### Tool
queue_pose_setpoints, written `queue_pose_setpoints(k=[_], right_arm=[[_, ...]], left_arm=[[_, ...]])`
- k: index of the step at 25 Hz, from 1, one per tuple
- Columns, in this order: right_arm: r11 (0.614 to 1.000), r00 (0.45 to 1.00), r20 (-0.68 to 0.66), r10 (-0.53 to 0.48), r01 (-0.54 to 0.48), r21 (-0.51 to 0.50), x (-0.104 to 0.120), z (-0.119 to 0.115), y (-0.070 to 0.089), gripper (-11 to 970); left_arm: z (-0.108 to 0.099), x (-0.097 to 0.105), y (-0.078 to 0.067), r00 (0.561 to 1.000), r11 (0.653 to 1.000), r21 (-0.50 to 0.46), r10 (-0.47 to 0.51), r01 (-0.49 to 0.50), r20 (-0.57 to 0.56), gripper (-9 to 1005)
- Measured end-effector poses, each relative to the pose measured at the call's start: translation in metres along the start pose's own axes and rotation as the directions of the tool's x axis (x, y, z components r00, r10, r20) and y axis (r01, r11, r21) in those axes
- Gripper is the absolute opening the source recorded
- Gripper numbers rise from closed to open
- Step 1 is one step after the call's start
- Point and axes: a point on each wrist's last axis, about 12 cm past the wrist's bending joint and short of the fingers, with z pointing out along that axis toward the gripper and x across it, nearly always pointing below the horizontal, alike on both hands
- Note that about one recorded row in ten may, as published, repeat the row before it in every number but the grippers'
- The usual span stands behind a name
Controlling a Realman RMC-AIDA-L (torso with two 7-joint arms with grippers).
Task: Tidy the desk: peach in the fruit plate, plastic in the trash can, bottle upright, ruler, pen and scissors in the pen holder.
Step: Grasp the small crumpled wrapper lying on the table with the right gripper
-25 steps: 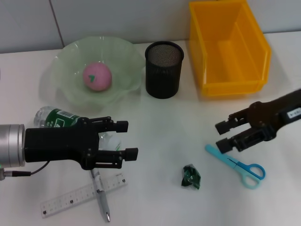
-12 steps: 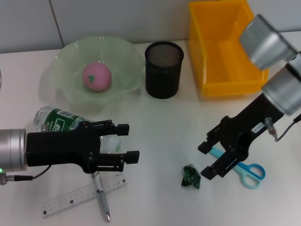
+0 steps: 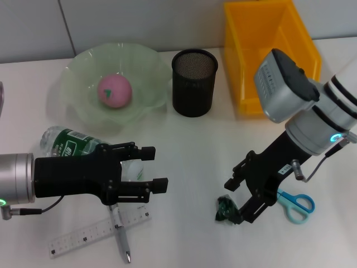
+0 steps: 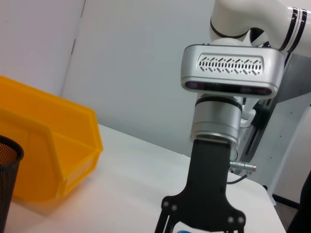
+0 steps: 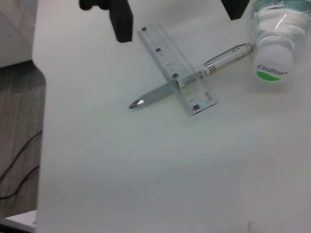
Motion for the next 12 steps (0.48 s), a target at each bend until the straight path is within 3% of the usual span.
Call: queue_pose_setpoints(k=[12], right_arm=[[0.998,0.998,-0.022,-0.060,0.061,0.024,-0.001,0.017,0.000,775]], left_arm=[[-0.001,0.000,0.000,1.000,1.000,-0.006,-0.008,0.008,0.007,818]])
